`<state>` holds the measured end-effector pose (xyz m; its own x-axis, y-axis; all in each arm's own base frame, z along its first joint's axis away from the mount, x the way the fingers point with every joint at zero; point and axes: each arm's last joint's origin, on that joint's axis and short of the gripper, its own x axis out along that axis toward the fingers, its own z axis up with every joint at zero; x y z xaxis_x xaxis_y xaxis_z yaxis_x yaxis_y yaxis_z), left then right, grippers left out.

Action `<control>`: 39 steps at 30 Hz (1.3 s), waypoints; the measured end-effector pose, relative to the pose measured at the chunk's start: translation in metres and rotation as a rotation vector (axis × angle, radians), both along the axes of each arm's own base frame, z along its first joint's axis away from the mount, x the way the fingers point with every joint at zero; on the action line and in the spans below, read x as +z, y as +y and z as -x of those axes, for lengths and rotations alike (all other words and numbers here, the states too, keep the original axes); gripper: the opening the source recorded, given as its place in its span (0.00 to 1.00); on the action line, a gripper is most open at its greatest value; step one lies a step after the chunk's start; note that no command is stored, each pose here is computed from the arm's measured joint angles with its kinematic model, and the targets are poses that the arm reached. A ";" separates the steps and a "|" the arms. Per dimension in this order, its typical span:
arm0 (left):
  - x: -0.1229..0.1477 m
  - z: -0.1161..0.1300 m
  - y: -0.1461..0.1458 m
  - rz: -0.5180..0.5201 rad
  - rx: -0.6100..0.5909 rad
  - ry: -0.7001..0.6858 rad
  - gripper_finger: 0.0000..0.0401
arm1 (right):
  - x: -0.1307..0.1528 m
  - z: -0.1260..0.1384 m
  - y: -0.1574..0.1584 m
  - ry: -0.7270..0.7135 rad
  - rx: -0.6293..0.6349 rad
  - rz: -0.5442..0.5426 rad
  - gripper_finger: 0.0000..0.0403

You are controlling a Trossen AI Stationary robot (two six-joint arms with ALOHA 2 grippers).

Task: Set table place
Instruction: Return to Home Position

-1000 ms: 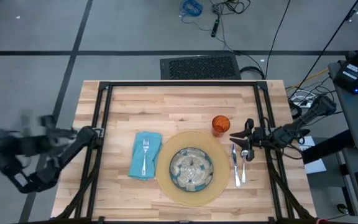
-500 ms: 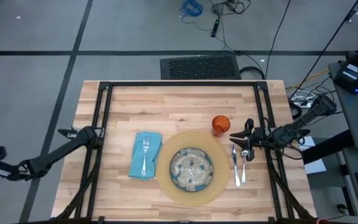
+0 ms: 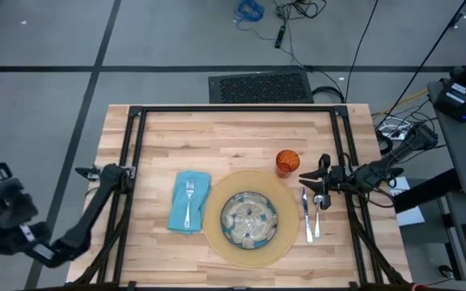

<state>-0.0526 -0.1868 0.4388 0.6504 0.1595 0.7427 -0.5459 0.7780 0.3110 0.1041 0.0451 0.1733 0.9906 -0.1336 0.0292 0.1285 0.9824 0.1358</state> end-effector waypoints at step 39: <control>0.002 -0.014 0.031 0.038 0.347 -0.049 0.21 | 0.003 0.000 0.000 -0.033 0.006 -0.065 0.19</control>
<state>-0.0390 -0.1562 0.4411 0.5163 0.3929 0.7610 -0.7934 0.5540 0.2523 0.1040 0.0451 0.1761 0.9901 -0.1302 0.0531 0.1169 0.9722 0.2031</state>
